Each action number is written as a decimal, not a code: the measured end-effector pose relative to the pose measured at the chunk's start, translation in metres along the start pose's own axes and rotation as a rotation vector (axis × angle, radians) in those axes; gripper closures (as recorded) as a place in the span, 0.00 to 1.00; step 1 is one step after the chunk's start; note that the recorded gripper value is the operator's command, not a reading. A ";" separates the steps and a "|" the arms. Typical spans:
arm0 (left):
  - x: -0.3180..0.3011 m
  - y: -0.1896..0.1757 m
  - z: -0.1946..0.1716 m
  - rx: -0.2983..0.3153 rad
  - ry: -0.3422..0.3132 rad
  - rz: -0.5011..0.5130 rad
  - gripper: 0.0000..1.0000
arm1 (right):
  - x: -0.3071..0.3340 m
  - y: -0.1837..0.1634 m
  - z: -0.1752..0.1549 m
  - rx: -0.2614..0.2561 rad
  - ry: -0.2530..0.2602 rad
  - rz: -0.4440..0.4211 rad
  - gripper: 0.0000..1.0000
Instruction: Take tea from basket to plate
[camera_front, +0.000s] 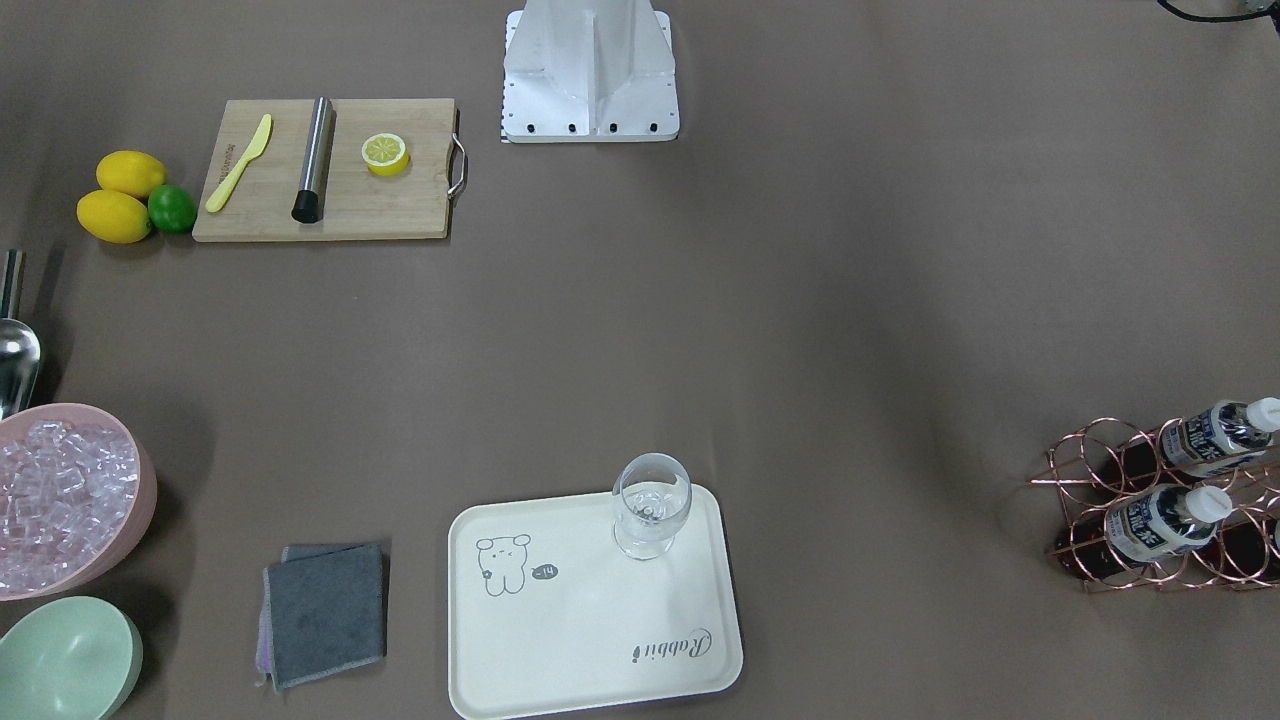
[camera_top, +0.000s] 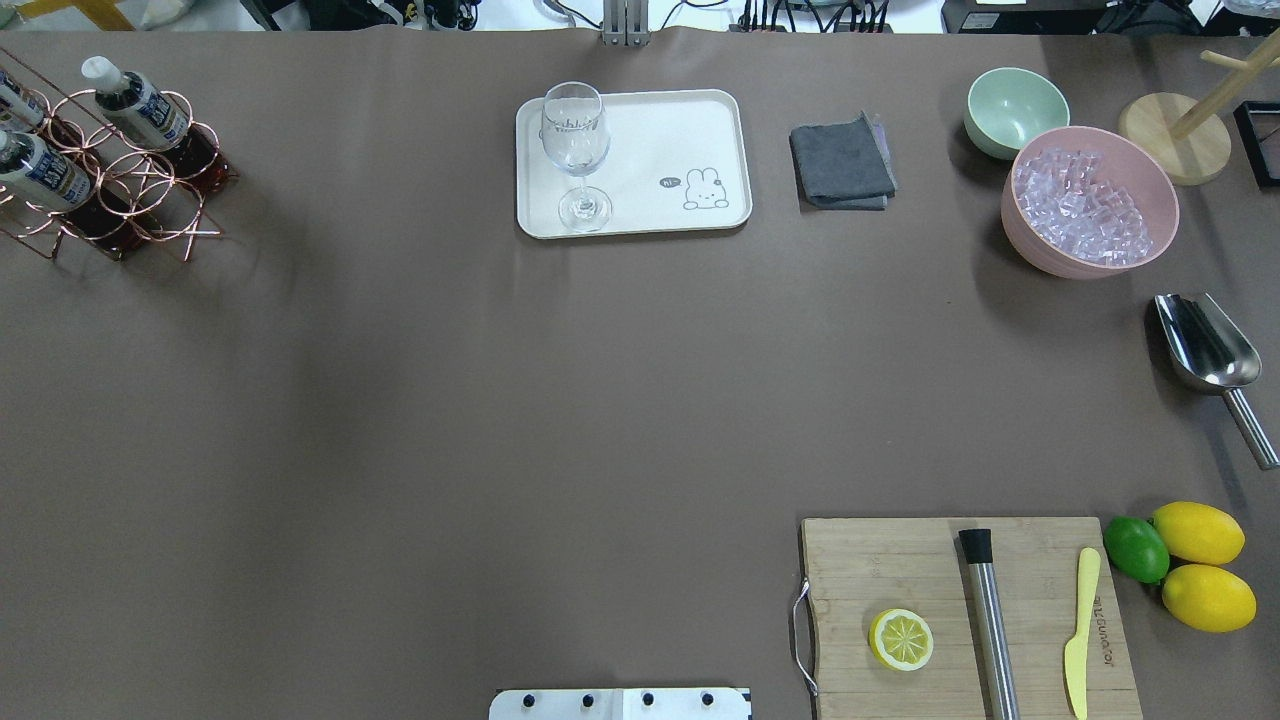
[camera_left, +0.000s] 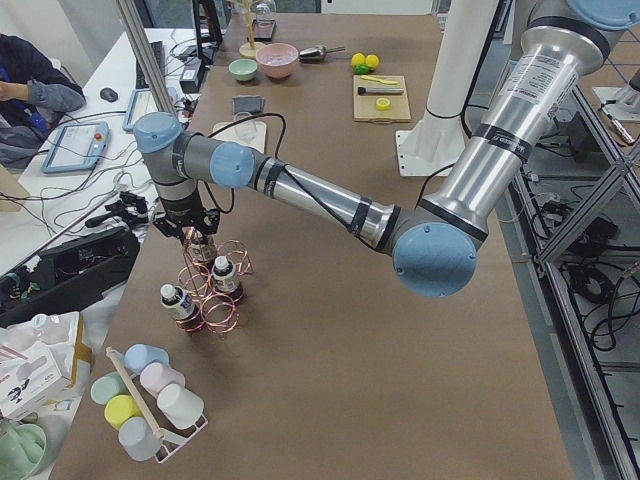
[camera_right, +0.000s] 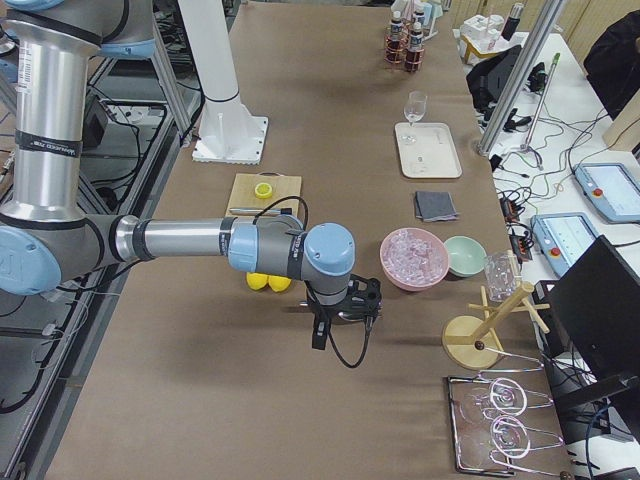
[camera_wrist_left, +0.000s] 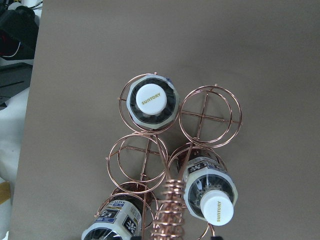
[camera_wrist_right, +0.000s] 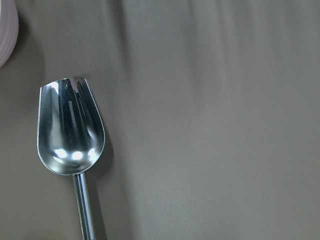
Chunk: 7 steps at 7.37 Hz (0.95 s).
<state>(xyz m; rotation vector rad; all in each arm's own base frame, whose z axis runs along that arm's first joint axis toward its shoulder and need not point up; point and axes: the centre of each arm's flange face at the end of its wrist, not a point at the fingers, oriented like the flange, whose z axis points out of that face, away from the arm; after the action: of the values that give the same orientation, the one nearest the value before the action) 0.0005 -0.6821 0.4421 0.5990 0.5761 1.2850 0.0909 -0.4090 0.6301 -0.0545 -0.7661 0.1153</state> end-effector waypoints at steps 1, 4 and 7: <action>-0.001 -0.001 -0.001 0.001 -0.002 0.005 1.00 | 0.000 0.000 0.000 0.000 0.001 0.000 0.00; -0.004 -0.002 -0.009 0.002 -0.011 -0.003 1.00 | -0.001 -0.001 0.000 0.001 -0.001 0.000 0.00; -0.010 -0.001 -0.029 0.003 -0.042 0.001 1.00 | -0.005 -0.002 -0.006 0.011 -0.003 -0.008 0.00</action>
<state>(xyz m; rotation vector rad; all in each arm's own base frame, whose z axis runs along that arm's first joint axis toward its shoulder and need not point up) -0.0208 -0.6898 0.4217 0.6279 0.5433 1.2696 0.0912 -0.4118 0.6227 -0.0405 -0.7688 0.1118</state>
